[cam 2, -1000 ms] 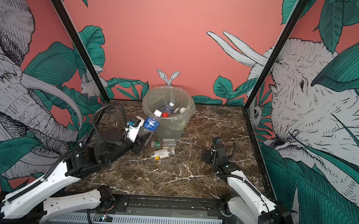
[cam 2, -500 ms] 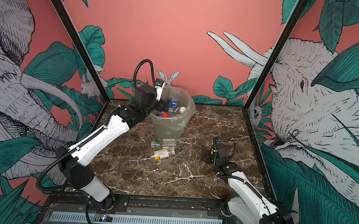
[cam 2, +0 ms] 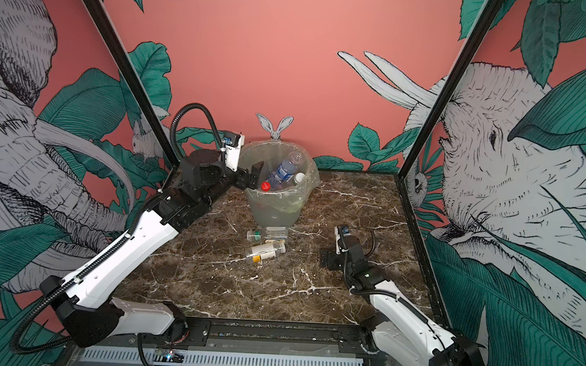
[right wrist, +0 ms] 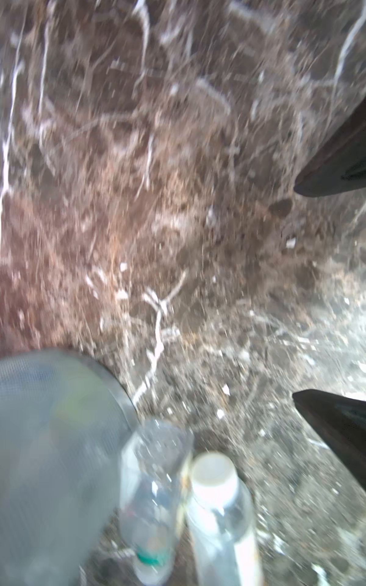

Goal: Throw the plastic bottles in the bin
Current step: Throw the plastic bottle into the trash bin, then pick up the plastic bottle from the center of the table.

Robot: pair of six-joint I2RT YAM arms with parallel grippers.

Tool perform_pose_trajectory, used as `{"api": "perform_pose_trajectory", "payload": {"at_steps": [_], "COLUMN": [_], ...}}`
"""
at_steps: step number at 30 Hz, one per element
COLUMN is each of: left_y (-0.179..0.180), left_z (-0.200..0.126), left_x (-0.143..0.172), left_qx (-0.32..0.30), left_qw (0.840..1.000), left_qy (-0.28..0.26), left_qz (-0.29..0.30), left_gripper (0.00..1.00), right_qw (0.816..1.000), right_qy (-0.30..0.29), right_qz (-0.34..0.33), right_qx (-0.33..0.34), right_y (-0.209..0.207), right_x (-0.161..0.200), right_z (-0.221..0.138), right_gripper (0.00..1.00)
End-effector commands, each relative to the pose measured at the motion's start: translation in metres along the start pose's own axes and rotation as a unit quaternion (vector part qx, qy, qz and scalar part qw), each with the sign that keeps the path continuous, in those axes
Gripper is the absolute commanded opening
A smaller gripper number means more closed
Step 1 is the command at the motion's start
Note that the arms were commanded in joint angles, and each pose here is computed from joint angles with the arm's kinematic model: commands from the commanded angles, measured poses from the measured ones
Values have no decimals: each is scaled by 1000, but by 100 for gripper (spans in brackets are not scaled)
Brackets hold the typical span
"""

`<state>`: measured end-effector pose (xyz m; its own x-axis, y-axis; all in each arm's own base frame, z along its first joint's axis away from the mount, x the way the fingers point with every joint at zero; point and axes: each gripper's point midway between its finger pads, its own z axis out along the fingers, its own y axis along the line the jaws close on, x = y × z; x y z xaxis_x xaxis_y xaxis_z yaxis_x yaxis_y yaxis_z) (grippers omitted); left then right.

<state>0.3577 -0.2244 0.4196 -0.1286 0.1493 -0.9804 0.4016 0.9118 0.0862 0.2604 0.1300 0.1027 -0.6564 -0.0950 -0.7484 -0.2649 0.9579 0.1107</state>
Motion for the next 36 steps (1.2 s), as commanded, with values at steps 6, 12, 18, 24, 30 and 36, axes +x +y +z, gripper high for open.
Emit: {"api": "perform_pose_trajectory", "payload": {"at_steps": [6, 12, 18, 24, 30, 36], "left_y": [11, 17, 19, 18, 25, 26], "left_z": [-17, -28, -38, -44, -54, -61], "left_x": [30, 55, 74, 106, 148, 186], "left_qx": [-21, -32, -34, -31, -48, -56], "left_qw": [1000, 999, 998, 997, 995, 992], "left_qy": [2, 6, 4, 22, 49, 81], "left_qz": [-17, -35, -57, -73, -77, -84], "left_gripper": [100, 99, 98, 99, 99, 99], "right_qw": [993, 980, 966, 954, 942, 931], "right_qy": [-45, -61, -65, -63, -74, -32], "right_qz": [-112, -188, -251, -292, -324, -360], "right_qx": [-15, -21, -20, -26, -45, -53], "right_y": [45, 77, 104, 126, 147, 163], "right_x": [-29, -42, -47, -54, -63, -59], "right_z": [-8, -18, -20, -17, -13, 4], "right_gripper": [97, 97, 98, 100, 100, 100]}}
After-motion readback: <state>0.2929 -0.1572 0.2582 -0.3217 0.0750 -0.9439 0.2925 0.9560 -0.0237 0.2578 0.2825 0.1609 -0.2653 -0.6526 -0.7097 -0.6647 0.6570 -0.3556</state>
